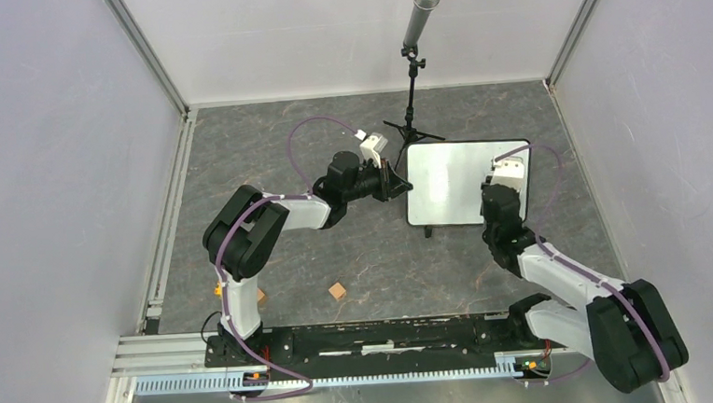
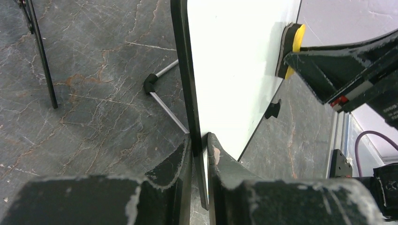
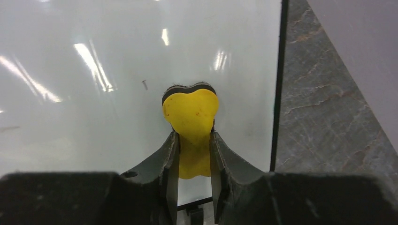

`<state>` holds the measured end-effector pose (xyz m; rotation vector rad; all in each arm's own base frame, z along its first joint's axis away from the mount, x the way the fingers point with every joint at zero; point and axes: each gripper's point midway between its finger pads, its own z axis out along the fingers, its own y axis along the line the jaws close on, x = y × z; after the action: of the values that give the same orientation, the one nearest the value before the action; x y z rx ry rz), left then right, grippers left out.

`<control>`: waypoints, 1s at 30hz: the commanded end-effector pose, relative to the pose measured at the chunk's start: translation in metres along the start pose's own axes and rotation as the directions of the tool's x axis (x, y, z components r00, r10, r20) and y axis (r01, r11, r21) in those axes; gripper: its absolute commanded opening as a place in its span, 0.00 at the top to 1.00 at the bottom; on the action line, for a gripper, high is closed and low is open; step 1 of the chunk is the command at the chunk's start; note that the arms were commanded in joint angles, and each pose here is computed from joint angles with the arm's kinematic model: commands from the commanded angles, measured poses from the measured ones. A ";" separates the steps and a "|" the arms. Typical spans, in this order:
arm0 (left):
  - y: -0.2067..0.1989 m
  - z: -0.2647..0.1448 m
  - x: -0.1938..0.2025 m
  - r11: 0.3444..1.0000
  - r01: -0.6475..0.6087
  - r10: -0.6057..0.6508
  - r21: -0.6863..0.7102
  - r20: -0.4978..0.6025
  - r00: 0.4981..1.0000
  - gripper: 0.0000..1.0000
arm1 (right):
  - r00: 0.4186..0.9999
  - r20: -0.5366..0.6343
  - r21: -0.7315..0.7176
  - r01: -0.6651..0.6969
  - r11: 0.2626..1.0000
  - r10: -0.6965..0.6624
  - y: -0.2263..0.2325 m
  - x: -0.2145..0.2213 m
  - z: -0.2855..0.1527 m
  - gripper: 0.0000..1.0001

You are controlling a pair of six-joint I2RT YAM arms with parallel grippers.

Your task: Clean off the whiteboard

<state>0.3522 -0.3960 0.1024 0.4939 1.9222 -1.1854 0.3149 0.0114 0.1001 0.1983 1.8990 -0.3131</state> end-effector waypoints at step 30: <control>0.007 -0.003 0.004 0.994 -0.097 0.093 -0.057 -0.060 0.994 0.98 | 1.000 0.028 -0.235 0.011 0.972 -0.005 0.083 -0.078 0.029 0.81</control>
<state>0.3538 -0.3952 0.1009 0.5304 1.9378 -1.1364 0.3773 0.1293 0.1442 -0.1010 1.9170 -0.0333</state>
